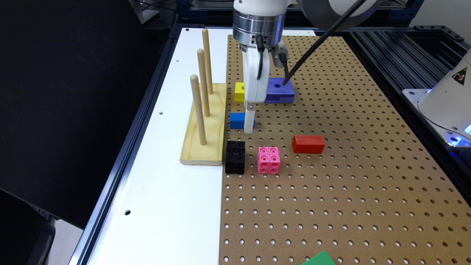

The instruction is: Pick up narrow blue stick.

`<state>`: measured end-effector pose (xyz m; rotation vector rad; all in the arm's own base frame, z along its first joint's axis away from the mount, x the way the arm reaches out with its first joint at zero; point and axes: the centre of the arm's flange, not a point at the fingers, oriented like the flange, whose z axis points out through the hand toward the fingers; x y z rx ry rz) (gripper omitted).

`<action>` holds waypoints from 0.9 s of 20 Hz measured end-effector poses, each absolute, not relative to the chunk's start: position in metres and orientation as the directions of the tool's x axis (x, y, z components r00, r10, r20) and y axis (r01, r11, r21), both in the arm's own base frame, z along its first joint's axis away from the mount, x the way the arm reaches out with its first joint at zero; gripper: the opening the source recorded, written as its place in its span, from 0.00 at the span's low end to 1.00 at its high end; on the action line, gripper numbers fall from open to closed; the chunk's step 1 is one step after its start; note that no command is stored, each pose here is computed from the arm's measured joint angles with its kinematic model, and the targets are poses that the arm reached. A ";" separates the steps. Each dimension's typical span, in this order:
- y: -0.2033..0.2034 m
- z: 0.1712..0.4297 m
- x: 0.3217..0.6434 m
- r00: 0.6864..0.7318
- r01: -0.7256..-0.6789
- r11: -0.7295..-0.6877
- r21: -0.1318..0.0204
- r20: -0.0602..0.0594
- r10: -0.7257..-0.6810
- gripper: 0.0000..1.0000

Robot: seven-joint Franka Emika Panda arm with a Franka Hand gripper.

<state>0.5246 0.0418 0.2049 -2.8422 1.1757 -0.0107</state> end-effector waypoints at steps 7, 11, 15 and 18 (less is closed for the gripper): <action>0.042 0.206 0.526 0.708 -0.705 -0.706 -0.066 -0.017 -0.706 1.00; 0.042 0.189 0.524 0.707 -0.707 -0.705 -0.059 -0.025 -0.707 1.00; 0.042 0.179 0.527 0.706 -0.708 -0.704 -0.063 -0.024 -0.708 1.00; 0.042 0.179 0.528 0.706 -0.708 -0.704 -0.064 -0.023 -0.708 1.00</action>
